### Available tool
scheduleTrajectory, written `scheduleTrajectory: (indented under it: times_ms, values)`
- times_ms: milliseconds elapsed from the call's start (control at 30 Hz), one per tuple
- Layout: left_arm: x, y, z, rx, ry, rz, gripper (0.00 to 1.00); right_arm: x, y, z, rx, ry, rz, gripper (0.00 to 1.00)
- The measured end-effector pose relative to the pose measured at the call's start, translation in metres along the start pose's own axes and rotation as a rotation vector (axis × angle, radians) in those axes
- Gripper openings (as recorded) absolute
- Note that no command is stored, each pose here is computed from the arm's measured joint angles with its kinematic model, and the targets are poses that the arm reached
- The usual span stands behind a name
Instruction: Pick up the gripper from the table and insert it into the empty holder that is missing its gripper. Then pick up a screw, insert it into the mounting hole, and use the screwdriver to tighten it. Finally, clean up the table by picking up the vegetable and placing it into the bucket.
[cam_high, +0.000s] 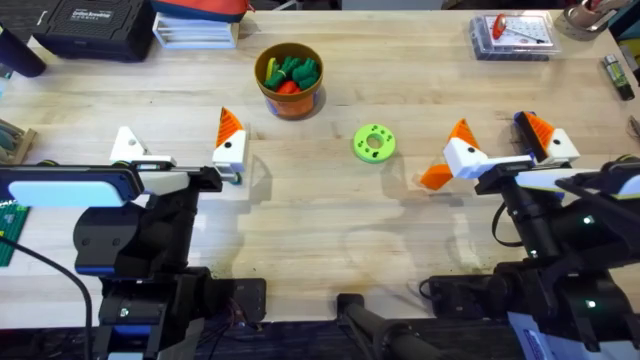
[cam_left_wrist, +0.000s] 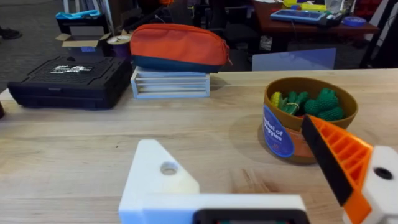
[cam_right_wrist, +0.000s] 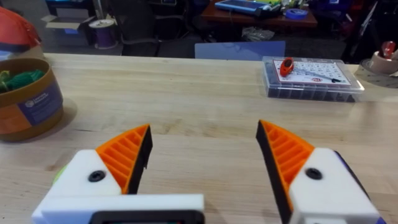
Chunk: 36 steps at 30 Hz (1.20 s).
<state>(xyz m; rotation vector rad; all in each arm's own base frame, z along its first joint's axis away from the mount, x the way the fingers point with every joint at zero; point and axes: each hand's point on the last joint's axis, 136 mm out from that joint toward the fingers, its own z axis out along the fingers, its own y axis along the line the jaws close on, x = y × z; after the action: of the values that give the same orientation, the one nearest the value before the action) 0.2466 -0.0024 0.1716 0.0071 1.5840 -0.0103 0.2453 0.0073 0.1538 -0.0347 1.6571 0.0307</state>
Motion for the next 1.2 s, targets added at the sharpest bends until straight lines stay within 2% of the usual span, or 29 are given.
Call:
scheduleTrajectory:
  times_ms: [200,333,500,633,733,833,900,967,1100,1200]
  values:
    - [0.001,0.000,0.000,0.000,0.005,0.000,0.985,0.003,0.000,0.000,0.001,0.012,0.000,0.992]
    - [0.012,0.000,0.000,0.000,0.048,0.001,0.985,0.003,0.000,0.000,0.001,0.012,0.000,0.992]
    - [0.012,0.000,-0.001,0.002,0.052,0.002,0.986,0.005,0.000,0.000,0.001,0.022,0.004,0.992]
    - [0.015,-0.001,-0.008,0.003,0.143,-0.002,0.988,0.009,0.001,-0.008,-0.002,0.119,0.041,0.992]
    - [-0.009,-0.001,-0.016,0.003,0.174,-0.003,0.988,0.011,0.003,-0.019,-0.005,0.227,0.080,0.992]
    - [-0.041,0.000,-0.021,0.001,0.211,-0.005,0.988,-0.011,0.004,-0.032,-0.003,0.305,0.101,0.992]
    - [-0.055,0.000,-0.023,-0.004,0.286,-0.006,0.988,-0.030,0.004,-0.041,-0.001,0.355,0.110,0.992]
    - [-0.059,0.002,-0.024,-0.012,0.399,-0.004,0.988,-0.046,0.005,-0.047,0.002,0.413,0.119,0.992]
    - [-0.050,0.003,-0.020,-0.023,0.654,-0.001,0.989,-0.061,0.005,-0.051,0.007,0.536,0.128,0.992]
    - [-0.039,-0.001,-0.007,0.001,0.759,-0.016,0.989,-0.064,0.005,-0.048,0.010,0.594,0.131,0.994]
